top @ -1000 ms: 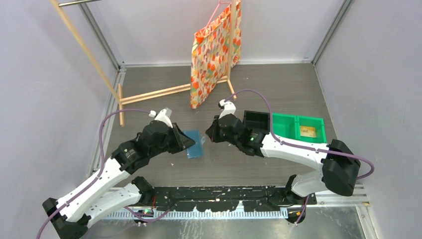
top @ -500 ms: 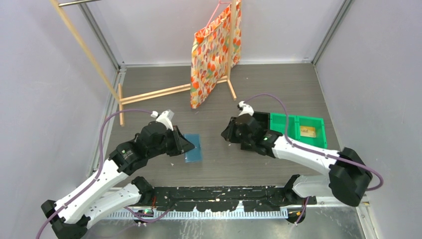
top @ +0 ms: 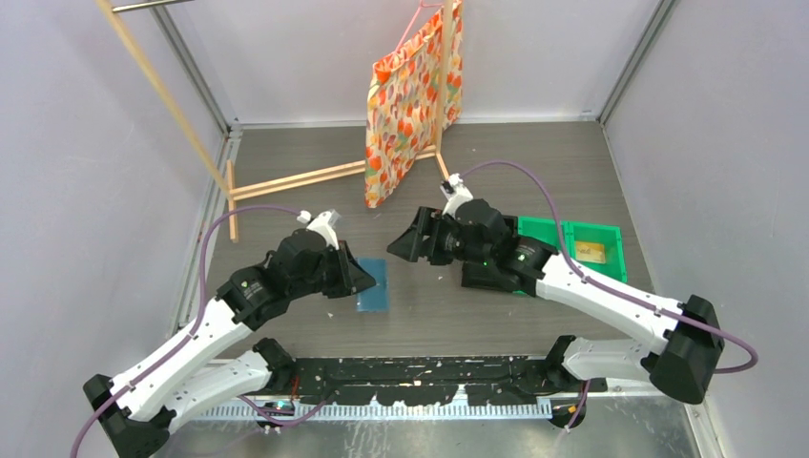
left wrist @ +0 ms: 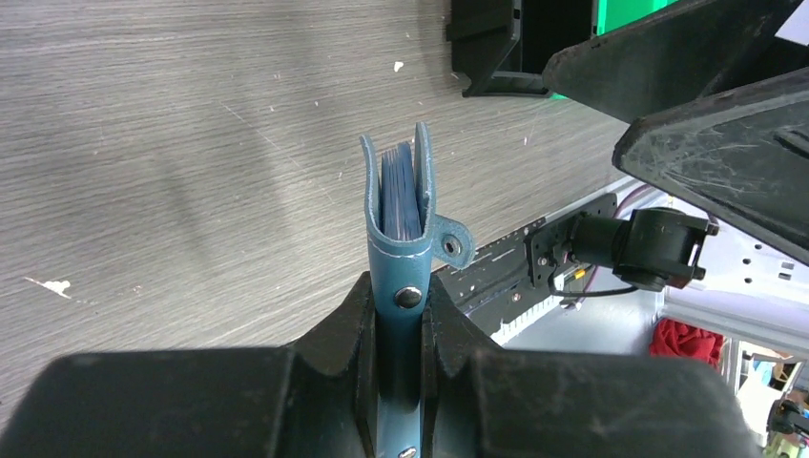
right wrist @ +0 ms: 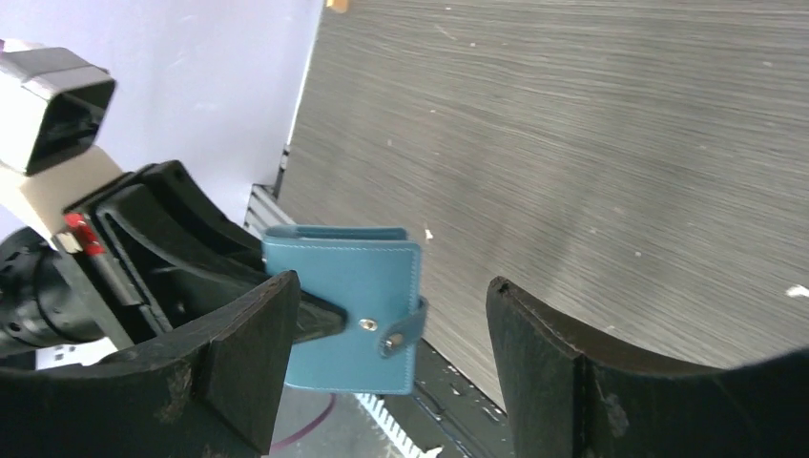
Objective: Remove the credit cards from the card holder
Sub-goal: Open the card holder at the center of the board.
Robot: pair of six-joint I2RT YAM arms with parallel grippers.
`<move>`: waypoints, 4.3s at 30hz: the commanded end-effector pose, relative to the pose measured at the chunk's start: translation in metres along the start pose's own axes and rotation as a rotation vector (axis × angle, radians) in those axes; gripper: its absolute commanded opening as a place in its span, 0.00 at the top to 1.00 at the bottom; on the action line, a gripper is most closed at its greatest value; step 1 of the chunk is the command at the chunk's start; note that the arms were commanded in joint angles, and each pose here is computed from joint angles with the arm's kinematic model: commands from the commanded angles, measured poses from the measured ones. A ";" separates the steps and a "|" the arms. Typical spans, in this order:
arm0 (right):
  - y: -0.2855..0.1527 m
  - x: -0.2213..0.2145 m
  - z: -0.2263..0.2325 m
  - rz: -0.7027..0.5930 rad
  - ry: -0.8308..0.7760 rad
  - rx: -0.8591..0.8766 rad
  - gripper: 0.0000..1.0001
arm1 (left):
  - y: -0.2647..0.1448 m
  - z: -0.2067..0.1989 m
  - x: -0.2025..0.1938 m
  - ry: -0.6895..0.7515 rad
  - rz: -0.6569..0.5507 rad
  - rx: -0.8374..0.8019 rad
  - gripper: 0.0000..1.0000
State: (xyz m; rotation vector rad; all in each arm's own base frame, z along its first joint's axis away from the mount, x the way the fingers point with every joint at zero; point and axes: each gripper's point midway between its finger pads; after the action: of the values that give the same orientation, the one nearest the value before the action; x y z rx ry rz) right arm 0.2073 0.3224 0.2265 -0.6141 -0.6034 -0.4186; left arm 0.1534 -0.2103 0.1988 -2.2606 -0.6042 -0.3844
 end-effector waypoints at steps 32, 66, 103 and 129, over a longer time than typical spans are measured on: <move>0.036 -0.064 0.013 0.207 0.068 0.046 0.77 | -0.014 -0.025 0.020 0.019 -0.063 -0.064 0.99; 0.028 -0.061 0.032 0.191 0.177 0.173 0.96 | -0.021 -0.020 0.024 0.050 -0.089 -0.039 1.00; 0.034 -0.066 -0.076 0.249 0.133 -0.103 0.99 | 0.088 0.086 -0.032 -0.241 0.120 0.220 0.23; 0.032 -0.047 -0.129 0.273 0.078 -0.254 0.99 | 0.140 0.066 -0.007 -0.145 0.137 0.223 0.26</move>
State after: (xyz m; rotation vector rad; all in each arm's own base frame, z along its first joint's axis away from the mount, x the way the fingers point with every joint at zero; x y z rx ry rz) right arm 0.2318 0.2702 0.0856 -0.9103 -0.3354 -0.2447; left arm 0.1986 -0.2223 0.0499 -2.0533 -0.5472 0.0200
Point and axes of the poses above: each gripper's point midway between its finger pads, its own y axis out along the fingers, its own z axis along the line the jaws close on, x = y × z, and after that the axes turned 6 degrees about -y, right-handed
